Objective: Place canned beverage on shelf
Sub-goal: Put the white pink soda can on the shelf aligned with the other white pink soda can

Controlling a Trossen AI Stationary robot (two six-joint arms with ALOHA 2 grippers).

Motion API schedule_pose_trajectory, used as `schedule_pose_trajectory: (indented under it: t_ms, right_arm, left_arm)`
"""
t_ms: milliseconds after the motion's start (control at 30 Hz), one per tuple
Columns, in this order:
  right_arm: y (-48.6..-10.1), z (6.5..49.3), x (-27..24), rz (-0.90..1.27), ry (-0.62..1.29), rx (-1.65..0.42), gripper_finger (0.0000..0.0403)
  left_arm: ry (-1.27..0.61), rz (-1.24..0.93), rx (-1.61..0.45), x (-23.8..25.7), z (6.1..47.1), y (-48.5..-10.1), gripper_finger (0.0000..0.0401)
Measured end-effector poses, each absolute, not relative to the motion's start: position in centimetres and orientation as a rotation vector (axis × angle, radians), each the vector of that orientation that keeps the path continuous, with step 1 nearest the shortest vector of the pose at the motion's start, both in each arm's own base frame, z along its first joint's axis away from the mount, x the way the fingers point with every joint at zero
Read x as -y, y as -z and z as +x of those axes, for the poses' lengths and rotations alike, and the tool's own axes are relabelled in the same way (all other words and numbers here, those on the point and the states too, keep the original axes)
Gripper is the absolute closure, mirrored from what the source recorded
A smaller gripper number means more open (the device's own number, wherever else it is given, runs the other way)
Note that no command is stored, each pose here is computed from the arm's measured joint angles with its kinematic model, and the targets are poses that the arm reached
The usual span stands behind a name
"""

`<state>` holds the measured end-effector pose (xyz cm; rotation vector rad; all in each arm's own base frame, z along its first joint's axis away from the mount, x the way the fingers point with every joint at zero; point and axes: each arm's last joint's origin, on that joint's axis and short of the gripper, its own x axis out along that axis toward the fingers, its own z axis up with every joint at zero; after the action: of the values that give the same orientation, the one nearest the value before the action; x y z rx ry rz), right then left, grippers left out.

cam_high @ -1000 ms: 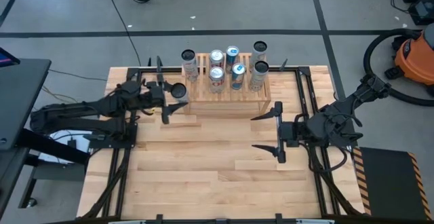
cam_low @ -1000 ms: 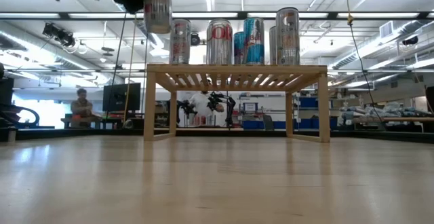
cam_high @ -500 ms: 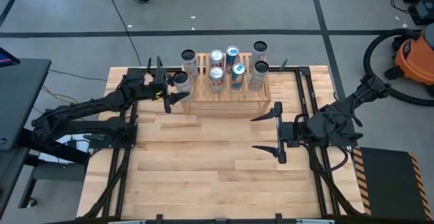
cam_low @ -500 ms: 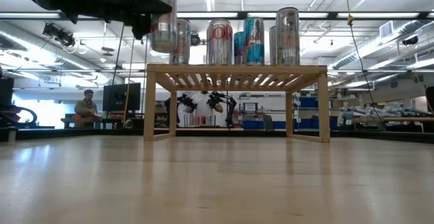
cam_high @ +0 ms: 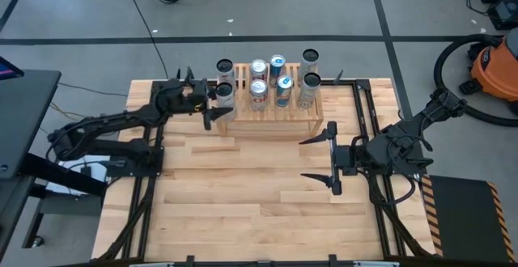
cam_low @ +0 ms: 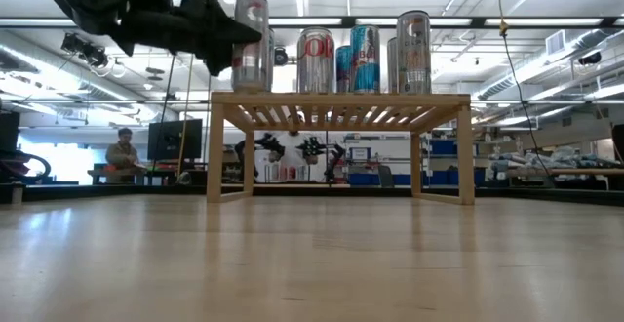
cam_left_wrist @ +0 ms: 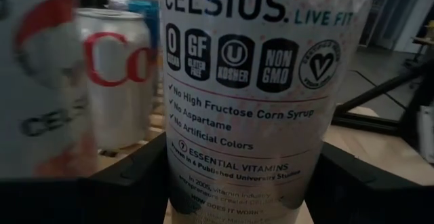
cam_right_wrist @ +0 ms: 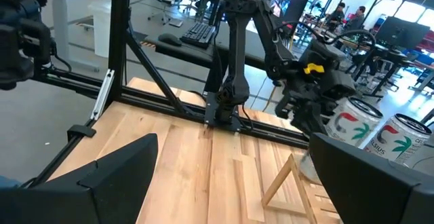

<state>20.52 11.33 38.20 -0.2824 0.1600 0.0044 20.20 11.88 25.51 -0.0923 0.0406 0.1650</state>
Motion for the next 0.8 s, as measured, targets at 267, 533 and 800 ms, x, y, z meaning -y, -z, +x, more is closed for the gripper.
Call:
schedule_pose_trajectory:
  t_ms: [267, 533, 800]
  right_arm:
    - [-38.2, 20.5, -11.3, -0.282, -0.004, -0.16, 0.001]
    - [-38.2, 20.5, -11.3, -0.283, -0.005, -0.16, 0.001]
    - [-38.2, 20.5, -11.3, -0.282, -0.005, -0.16, 0.001]
  left_arm:
    - [-0.207, -0.094, -0.044, -13.1, 20.3, -24.9, 0.0137]
    - [-0.212, -0.083, -0.043, -13.2, 20.2, -25.0, 0.0137]
    - [-0.223, -0.082, -0.041, -13.2, 20.2, -25.0, 0.0105]
